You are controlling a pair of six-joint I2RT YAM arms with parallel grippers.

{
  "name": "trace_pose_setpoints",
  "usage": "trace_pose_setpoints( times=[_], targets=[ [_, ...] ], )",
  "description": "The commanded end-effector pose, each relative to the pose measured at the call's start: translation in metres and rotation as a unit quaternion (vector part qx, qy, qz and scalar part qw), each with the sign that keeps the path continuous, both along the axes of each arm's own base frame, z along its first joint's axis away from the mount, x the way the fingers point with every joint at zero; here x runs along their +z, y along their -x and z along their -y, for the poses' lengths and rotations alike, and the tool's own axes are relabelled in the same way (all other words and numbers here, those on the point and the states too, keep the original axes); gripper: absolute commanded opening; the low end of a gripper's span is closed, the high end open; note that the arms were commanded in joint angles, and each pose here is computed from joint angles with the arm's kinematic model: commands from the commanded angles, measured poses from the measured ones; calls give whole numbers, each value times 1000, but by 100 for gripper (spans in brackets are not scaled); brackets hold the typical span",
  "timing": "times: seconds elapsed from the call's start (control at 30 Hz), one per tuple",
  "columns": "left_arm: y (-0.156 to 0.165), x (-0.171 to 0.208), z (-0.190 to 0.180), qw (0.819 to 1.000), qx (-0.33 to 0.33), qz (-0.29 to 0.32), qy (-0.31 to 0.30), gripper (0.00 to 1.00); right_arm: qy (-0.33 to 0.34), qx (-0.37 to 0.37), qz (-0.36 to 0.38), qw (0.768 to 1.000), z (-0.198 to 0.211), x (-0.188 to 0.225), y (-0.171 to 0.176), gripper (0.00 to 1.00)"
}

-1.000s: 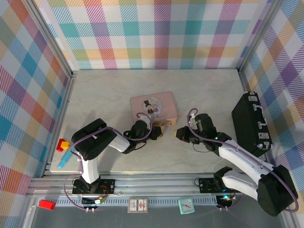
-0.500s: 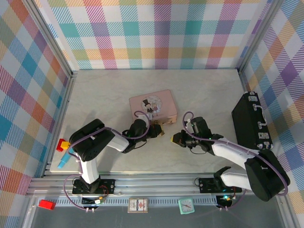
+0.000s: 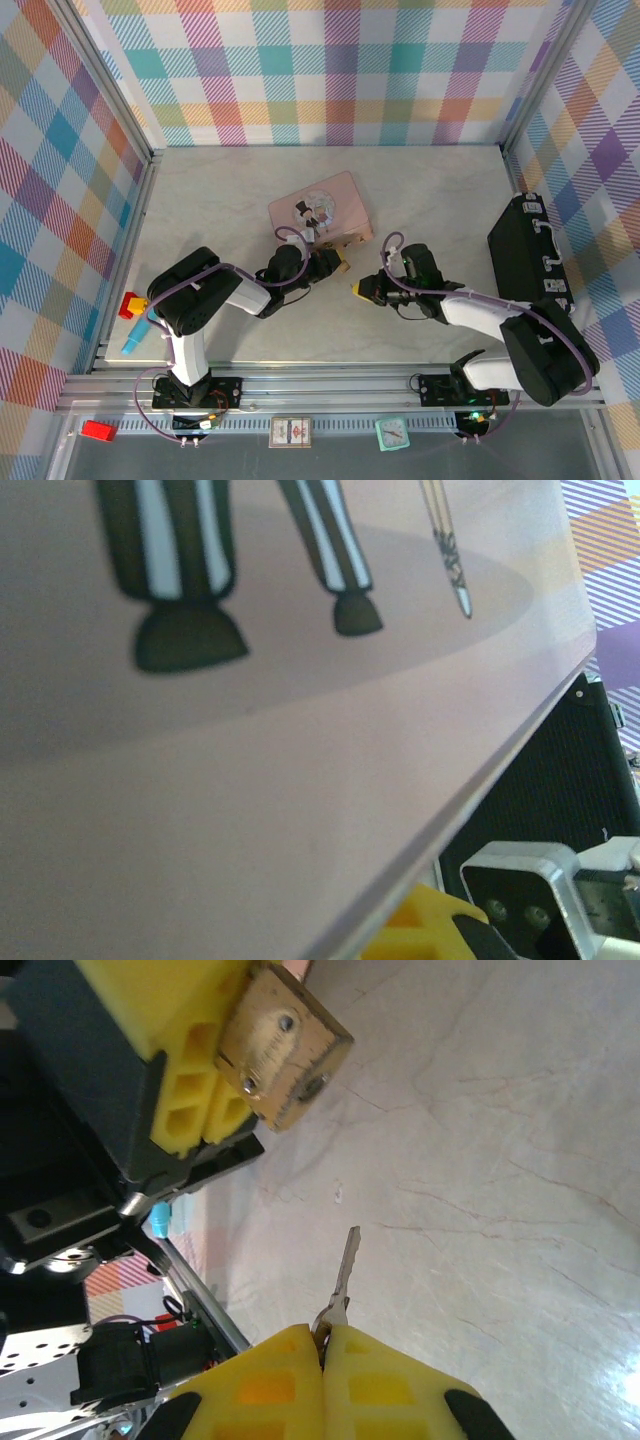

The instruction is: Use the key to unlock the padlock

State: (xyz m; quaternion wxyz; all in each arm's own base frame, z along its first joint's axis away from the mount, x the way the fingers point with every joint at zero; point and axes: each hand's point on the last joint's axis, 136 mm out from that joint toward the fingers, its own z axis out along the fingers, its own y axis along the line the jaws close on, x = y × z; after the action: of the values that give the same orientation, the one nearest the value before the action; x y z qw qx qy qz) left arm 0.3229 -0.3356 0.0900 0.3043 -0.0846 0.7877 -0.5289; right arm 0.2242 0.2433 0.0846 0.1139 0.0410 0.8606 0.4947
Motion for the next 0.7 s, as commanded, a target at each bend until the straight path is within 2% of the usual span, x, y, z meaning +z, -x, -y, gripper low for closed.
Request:
trace_pose_setpoints(
  times=[0.0, 0.23, 0.43, 0.67],
  targets=[
    [17, -6, 12, 994, -40, -88, 45, 1, -39, 20, 39, 998, -3, 13, -5, 0],
    [14, 1, 13, 993, -40, -94, 60, 1, -76, 29, 49, 996, -2, 14, -11, 0],
    [11, 3, 11, 993, -35, -103, 54, 0, -104, 34, 86, 990, -5, 25, -18, 0],
    [7, 5, 5, 993, -22, -105, 54, 0, -117, 16, 82, 990, -1, 26, -24, 0]
  ],
)
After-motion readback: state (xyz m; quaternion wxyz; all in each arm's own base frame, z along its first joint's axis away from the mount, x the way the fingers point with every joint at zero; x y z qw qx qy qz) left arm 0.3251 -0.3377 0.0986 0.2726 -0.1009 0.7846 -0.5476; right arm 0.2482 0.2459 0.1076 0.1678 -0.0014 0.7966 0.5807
